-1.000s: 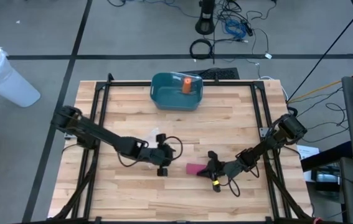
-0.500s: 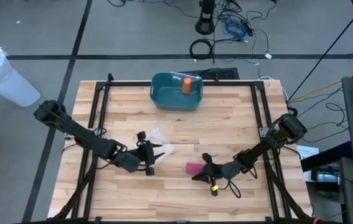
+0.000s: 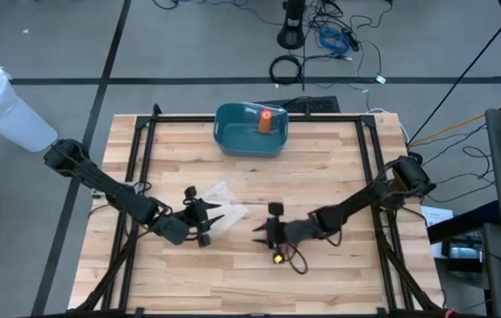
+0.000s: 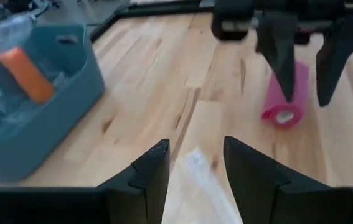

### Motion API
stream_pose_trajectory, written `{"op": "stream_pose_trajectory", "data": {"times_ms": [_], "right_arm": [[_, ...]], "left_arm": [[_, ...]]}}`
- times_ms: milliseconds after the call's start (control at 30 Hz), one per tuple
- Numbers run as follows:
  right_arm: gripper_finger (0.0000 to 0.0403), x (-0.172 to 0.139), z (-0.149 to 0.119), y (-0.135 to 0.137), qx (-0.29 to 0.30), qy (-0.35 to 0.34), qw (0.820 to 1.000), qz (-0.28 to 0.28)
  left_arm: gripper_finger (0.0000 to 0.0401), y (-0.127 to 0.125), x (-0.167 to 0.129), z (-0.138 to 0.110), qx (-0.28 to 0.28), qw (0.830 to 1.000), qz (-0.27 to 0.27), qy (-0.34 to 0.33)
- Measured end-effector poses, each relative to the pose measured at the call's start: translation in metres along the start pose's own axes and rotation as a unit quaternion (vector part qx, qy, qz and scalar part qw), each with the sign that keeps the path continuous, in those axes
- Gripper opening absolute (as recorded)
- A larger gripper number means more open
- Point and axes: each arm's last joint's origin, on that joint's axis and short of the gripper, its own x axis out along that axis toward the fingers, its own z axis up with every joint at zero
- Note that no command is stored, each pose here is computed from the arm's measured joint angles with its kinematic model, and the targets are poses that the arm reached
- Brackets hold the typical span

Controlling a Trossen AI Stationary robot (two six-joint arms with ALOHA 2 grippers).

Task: Roll bandage
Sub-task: Put the rolled pink bandage into the transparent zip lock

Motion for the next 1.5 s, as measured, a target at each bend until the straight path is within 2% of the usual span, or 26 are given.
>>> {"op": "stream_pose_trajectory", "data": {"times_ms": [100, 267, 400, 500, 700, 867, 967, 1100, 1200, 1267, 1367, 1500], "right_arm": [[0.0149, 0.008, 0.012, -0.011, -0.041, 0.023, 0.999, -0.016], [0.0188, 0.022, 0.03, -0.034, -0.096, 0.033, 0.995, -0.002], [0.019, 0.046, 0.027, -0.053, -0.115, 0.052, 0.992, 0.018], [0.0184, 0.065, 0.017, -0.062, -0.129, 0.095, 0.987, 0.015], [0.0177, 0.094, 0.004, -0.068, -0.157, 0.153, 0.976, 0.017], [0.0175, 0.11, 0.003, -0.073, -0.173, 0.183, 0.968, 0.018], [0.0157, 0.113, 0.004, -0.076, -0.168, 0.194, 0.966, 0.02], [0.009, 0.112, 0.004, -0.075, -0.168, 0.203, 0.964, 0.025], [0.0037, 0.107, 0.006, -0.076, -0.157, 0.217, 0.962, 0.047], [0.0018, 0.101, 0.007, -0.074, -0.152, 0.236, 0.958, 0.057], [0.0019, 0.088, 0.012, -0.07, -0.149, 0.264, 0.949, 0.084], [0.0054, 0.076, 0.024, -0.065, -0.14, 0.26, 0.947, 0.126]], "left_arm": [[0.0157, 0.003, 0.002, -0.014, -0.007, 1.0, 0.003, 0.015], [0.0157, 0.006, 0.003, -0.034, -0.035, 0.998, -0.013, 0.046], [0.0157, 0.004, 0.003, -0.034, -0.041, 0.997, -0.036, 0.054], [0.0157, 0.005, 0.003, -0.035, -0.037, 0.997, -0.038, 0.06], [0.0157, 0.005, 0.003, -0.038, -0.027, 0.996, -0.037, 0.073], [0.0157, 0.006, 0.004, -0.038, -0.052, 0.995, -0.033, 0.075], [0.0157, 0.006, 0.004, -0.038, -0.053, 0.995, -0.033, 0.075], [0.0157, 0.007, 0.004, -0.038, -0.078, 0.994, -0.025, 0.074], [0.0157, 0.009, 0.003, -0.041, -0.089, 0.993, 0.009, 0.072], [0.0157, 0.012, 0.001, -0.044, -0.089, 0.993, 0.034, 0.075], [0.0157, 0.015, -0.004, -0.048, -0.095, 0.99, 0.057, 0.083], [0.0157, 0.015, -0.005, -0.05, -0.104, 0.989, 0.062, 0.087]]}}
